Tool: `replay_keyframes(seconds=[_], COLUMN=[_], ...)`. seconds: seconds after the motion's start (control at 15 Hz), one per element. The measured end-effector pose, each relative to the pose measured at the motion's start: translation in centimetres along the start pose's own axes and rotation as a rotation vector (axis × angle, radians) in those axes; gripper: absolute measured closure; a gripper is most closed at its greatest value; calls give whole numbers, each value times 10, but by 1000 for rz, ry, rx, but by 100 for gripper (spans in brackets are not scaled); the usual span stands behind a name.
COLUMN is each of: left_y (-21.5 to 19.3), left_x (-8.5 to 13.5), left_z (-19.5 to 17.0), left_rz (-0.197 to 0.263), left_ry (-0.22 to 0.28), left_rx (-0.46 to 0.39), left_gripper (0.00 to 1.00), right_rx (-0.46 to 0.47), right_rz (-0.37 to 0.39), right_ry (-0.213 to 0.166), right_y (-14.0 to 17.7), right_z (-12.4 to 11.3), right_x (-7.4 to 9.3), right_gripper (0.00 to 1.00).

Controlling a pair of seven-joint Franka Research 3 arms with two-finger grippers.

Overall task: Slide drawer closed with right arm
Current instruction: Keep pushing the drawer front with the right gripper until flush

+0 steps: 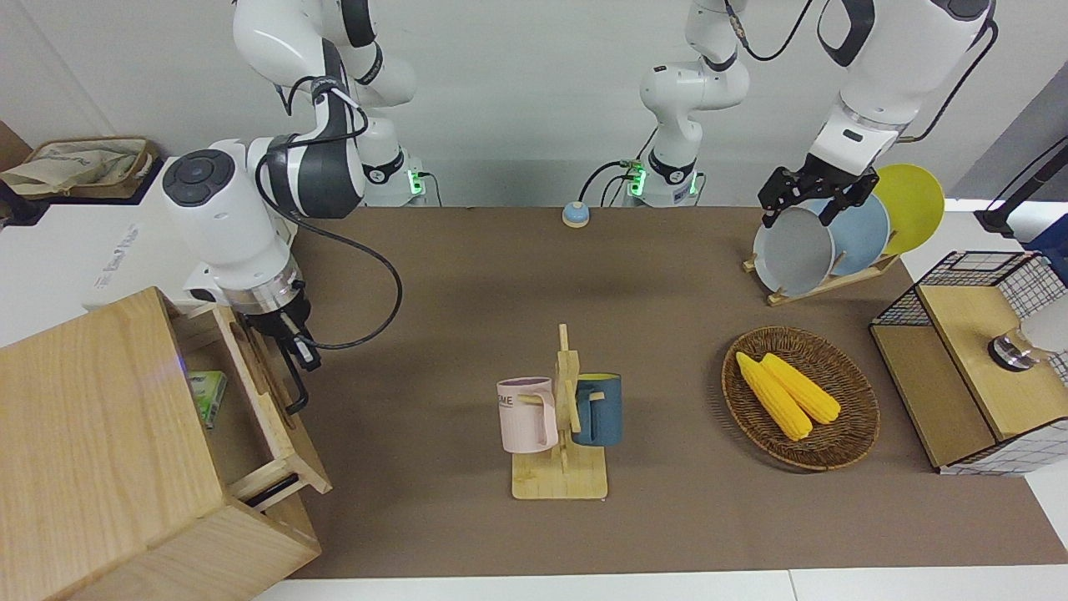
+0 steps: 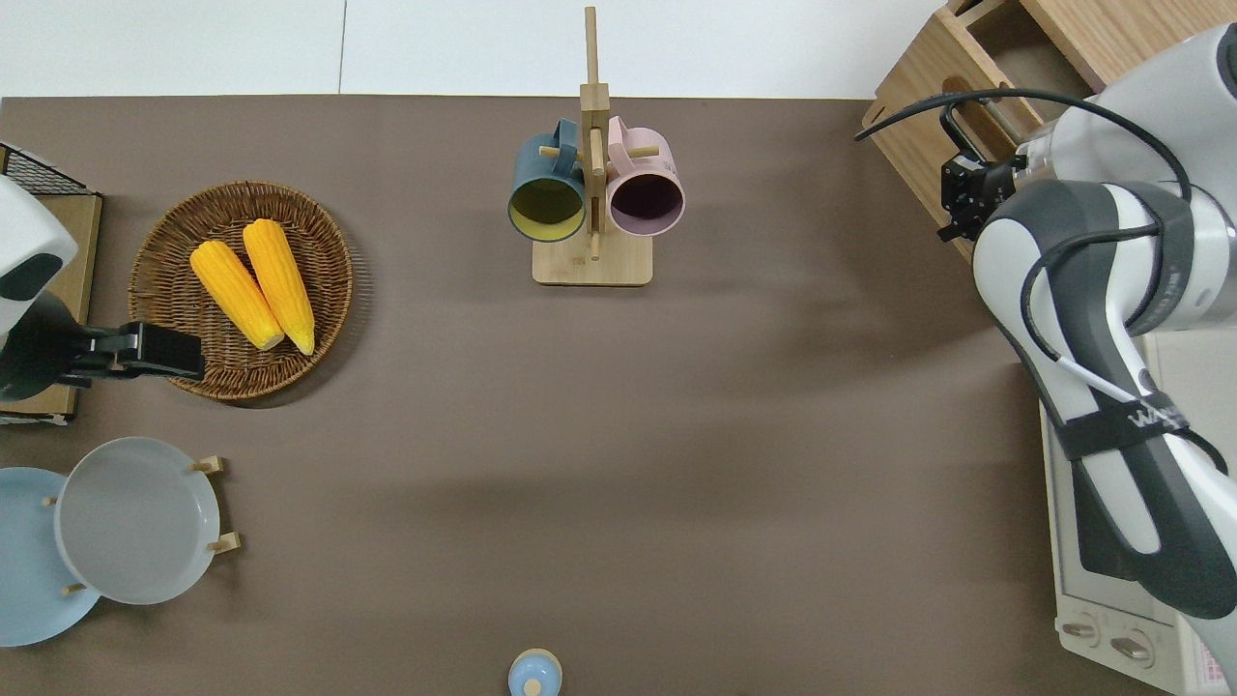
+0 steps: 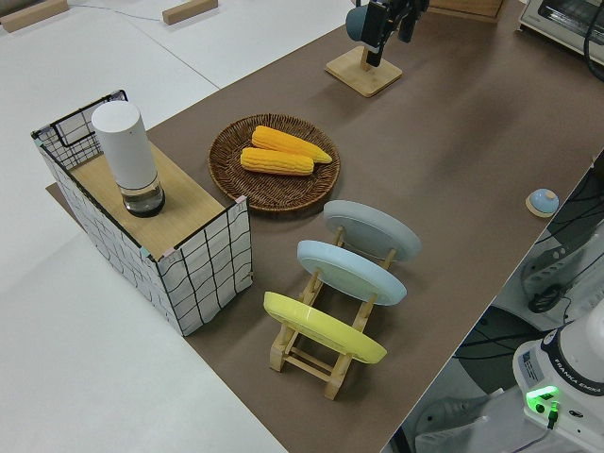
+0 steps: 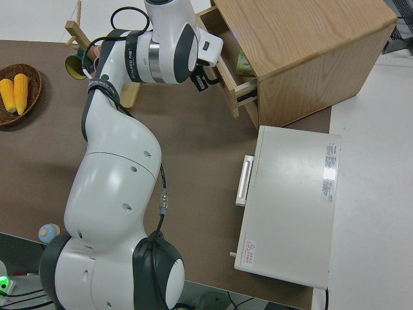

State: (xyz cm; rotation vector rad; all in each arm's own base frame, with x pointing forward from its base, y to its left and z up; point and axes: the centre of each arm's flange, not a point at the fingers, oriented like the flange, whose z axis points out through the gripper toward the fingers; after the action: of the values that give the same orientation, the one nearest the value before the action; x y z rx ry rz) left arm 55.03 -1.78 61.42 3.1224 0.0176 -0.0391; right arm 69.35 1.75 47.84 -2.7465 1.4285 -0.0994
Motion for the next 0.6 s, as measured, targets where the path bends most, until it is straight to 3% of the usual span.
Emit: replay_keyframes(seconds=[0.6], left_y=[0], left_x=[0], left_z=[0], left_rz=[0], left_ry=[0], left_rx=[0], left_gripper=[0], right_rx=[4], right_rz=[-14], right_ry=[11], right_y=[10], right_z=[6], right_x=[35], right_gripper=[99])
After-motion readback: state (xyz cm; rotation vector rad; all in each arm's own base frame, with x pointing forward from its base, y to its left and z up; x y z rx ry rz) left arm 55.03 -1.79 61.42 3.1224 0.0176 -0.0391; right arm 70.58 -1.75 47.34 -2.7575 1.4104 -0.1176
